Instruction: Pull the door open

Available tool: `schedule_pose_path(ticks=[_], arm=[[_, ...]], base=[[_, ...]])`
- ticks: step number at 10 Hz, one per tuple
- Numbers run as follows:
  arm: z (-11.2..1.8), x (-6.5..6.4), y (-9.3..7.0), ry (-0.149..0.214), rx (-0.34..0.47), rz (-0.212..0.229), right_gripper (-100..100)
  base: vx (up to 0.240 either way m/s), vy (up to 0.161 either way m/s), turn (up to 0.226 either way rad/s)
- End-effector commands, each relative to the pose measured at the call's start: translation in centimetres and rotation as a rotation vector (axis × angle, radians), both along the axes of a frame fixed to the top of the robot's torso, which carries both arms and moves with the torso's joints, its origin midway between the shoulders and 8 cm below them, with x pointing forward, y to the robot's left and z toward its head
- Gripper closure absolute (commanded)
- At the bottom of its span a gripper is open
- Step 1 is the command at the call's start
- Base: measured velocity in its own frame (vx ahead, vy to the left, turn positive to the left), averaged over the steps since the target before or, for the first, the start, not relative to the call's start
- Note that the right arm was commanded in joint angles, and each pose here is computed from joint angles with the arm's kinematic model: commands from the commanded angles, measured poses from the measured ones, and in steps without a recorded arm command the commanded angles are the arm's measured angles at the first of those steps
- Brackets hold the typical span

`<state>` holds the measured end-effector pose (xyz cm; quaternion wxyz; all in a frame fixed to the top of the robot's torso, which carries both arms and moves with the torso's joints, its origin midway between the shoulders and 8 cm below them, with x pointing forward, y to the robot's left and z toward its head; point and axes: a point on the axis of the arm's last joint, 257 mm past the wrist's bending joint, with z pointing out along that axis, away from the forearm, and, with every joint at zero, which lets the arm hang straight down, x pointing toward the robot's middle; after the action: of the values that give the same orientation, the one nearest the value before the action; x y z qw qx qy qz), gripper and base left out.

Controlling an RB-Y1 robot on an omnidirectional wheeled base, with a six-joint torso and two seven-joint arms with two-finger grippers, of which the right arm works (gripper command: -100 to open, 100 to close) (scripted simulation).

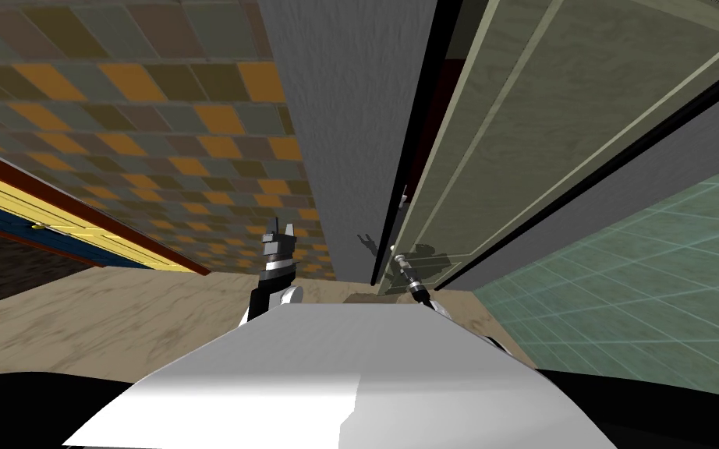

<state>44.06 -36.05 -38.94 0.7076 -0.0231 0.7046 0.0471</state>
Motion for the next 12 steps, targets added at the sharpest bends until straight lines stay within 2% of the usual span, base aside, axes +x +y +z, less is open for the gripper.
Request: schedule_pose_path(ticks=[1, 3, 12], arm=[[0.03, 0.03, 0.05, 0.002, 0.037, -0.001, 100], [0.06, 0.06, 0.0, 0.005, 0.075, -0.004, 100], [0.29, 0.23, -0.39, 0.018, 0.338, -0.022, 100]], base=[[-0.015, -0.012, 0.029], [-0.014, -0.006, 0.023], [-0.03, -0.013, 0.039]])
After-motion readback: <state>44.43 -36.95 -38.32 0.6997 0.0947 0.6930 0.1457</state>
